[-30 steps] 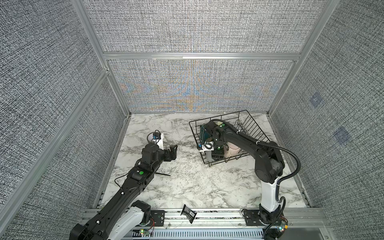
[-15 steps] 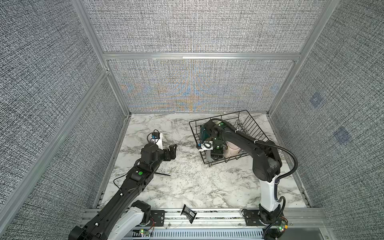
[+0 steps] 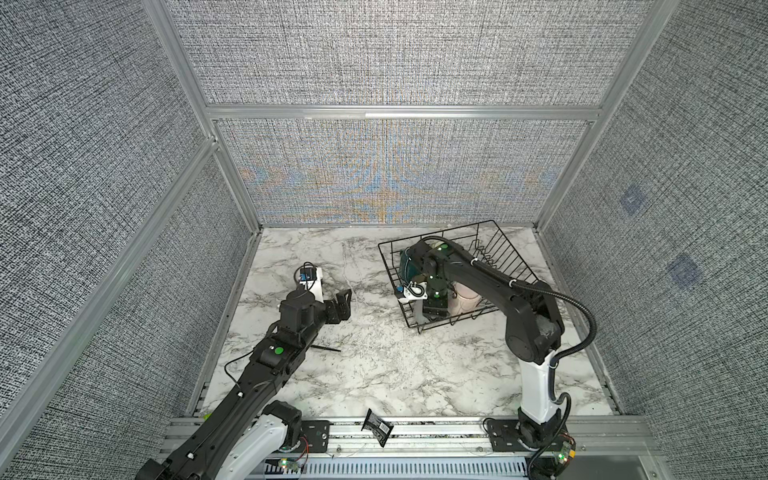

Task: Load the cups into the dish rack
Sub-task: 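Lower the white mug into the rack beside the amber glass with the right gripper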

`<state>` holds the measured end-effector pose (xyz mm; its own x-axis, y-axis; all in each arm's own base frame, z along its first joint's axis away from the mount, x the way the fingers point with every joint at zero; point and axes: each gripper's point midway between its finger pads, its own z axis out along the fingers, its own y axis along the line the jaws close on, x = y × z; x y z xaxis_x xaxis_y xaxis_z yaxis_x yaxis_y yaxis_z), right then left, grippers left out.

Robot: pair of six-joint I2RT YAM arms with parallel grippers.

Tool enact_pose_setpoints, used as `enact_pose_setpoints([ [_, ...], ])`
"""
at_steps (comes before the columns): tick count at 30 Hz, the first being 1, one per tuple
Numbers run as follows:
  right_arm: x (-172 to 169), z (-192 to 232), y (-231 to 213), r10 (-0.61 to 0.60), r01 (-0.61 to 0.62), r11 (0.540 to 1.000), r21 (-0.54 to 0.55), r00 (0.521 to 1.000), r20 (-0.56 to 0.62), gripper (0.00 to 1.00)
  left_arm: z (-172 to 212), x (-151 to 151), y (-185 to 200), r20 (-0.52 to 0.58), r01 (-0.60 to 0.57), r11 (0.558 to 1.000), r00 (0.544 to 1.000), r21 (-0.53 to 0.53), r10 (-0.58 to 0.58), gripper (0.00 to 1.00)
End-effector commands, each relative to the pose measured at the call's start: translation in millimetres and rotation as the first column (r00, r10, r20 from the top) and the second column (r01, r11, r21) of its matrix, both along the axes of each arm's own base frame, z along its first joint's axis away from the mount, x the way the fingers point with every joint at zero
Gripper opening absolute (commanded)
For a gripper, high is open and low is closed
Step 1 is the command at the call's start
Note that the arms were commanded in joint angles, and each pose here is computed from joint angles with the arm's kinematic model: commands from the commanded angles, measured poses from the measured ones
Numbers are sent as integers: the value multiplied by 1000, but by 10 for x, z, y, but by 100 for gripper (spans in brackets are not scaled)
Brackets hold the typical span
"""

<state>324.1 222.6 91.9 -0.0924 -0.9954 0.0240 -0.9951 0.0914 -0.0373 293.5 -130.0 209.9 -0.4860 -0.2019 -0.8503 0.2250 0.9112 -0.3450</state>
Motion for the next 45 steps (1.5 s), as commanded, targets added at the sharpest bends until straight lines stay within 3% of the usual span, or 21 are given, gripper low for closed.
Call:
enact_pose_setpoints([
  [1,-109,16,-18,-2,1,1000,-5,999,-48,79,-17,-5,34,-6,-21,1000,1000,-3,21,88],
  [22,-173,102,15,-10,10,1000,8,999,-39,85,-21,-11,57,-10,-36,999,999,-8,35,89],
  [36,-160,299,-100,2,-2,1000,-10,999,33,82,-10,-33,104,1,-49,999,999,6,49,89],
  [45,8,145,-185,0,4,998,-60,998,69,78,-14,-53,133,-2,-55,998,998,20,55,89],
])
